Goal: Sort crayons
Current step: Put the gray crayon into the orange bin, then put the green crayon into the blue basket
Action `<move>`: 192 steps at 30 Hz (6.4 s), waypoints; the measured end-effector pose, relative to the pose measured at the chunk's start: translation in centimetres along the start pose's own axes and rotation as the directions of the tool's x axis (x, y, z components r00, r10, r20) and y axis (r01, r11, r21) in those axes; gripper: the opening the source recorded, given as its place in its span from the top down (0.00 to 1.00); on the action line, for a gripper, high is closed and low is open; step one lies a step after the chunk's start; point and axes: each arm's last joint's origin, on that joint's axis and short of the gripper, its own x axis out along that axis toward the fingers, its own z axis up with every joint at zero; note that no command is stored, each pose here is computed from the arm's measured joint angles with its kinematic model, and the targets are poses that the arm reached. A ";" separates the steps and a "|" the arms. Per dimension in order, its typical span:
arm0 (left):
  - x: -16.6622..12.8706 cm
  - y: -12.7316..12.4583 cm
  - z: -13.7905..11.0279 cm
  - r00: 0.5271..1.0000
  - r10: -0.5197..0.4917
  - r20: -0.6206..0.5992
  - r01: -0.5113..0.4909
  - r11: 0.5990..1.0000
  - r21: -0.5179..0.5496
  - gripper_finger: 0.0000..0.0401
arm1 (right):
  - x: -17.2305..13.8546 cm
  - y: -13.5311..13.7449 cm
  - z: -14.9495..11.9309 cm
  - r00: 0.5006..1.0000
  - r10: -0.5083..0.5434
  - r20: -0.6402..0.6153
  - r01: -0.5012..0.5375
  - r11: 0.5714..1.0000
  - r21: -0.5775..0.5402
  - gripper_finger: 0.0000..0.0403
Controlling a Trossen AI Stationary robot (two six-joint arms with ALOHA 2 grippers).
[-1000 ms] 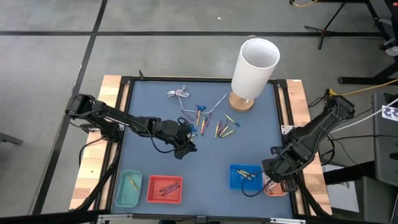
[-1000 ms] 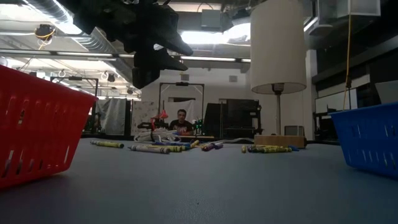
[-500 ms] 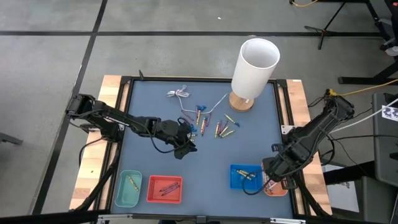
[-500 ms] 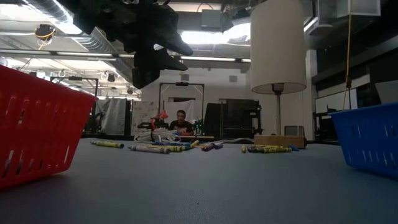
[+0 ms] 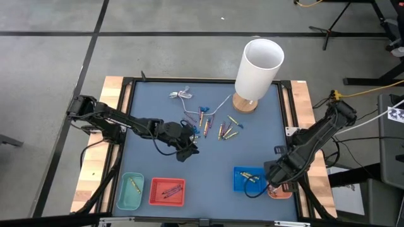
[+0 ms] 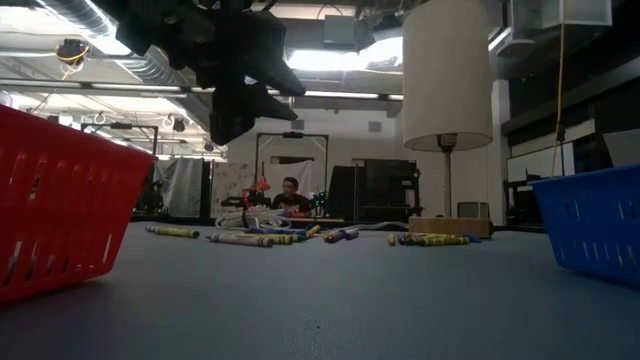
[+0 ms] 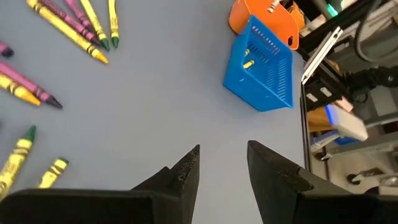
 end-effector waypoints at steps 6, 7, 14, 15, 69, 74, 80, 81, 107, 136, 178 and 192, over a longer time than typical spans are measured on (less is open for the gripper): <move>0.0 0.0 0.0 1.000 -0.001 0.001 0.001 0.997 0.078 0.70 | 0.1 0.0 0.1 1.000 -0.023 0.013 0.022 1.000 0.004 0.90; 0.0 0.0 0.0 1.000 -0.001 0.001 0.000 0.996 0.086 0.70 | 0.1 0.0 0.1 1.000 -0.022 0.013 0.022 1.000 0.007 0.90; 0.0 0.1 -0.1 1.000 0.013 -0.015 -0.011 0.994 0.105 0.70 | 0.1 0.0 0.1 1.000 -0.022 0.010 0.022 1.000 0.008 0.87; 0.0 0.1 -0.2 1.000 0.014 -0.016 -0.012 0.994 0.106 0.70 | 0.1 0.0 0.1 1.000 -0.022 0.009 0.022 1.000 0.008 0.86; 4.8 7.1 -2.7 0.914 0.389 -0.119 -0.286 0.824 0.490 0.70 | -6.0 -9.5 10.4 0.583 -0.363 0.727 0.352 0.919 0.176 0.65; 5.2 7.6 -3.1 0.899 0.421 -0.118 -0.315 0.811 0.493 0.70 | -6.2 -10.6 10.5 0.585 -0.388 0.712 0.389 0.905 0.174 0.65; 5.3 7.8 -3.3 0.893 0.429 -0.135 -0.315 0.811 0.493 0.70 | -5.3 -11.9 10.5 0.611 -0.411 0.677 0.464 0.879 0.115 0.65; 5.3 7.8 -3.3 0.892 0.431 -0.138 -0.315 0.811 0.494 0.71 | -5.0 -12.2 10.5 0.620 -0.409 0.669 0.463 0.880 0.108 0.65; 5.6 7.7 -3.1 0.905 0.413 -0.101 -0.315 0.811 0.494 0.97 | 3.2 -20.7 9.5 0.575 -0.208 0.791 0.187 0.975 0.120 0.65; 6.6 -3.1 3.2 0.860 -0.143 0.490 -0.082 0.909 0.409 0.97 | 2.6 -21.0 9.7 0.510 -0.347 0.787 0.312 0.927 0.206 0.65; 20.7 -7.3 6.5 0.859 -0.316 0.403 0.148 0.906 0.397 0.73 | 2.6 -21.3 9.7 0.494 -0.417 0.763 0.405 0.887 0.223 0.65; 18.5 -5.8 9.7 0.912 -0.362 0.191 0.240 0.851 0.467 0.79 | 2.8 -22.4 9.1 0.516 -0.495 0.699 0.378 0.864 0.332 0.65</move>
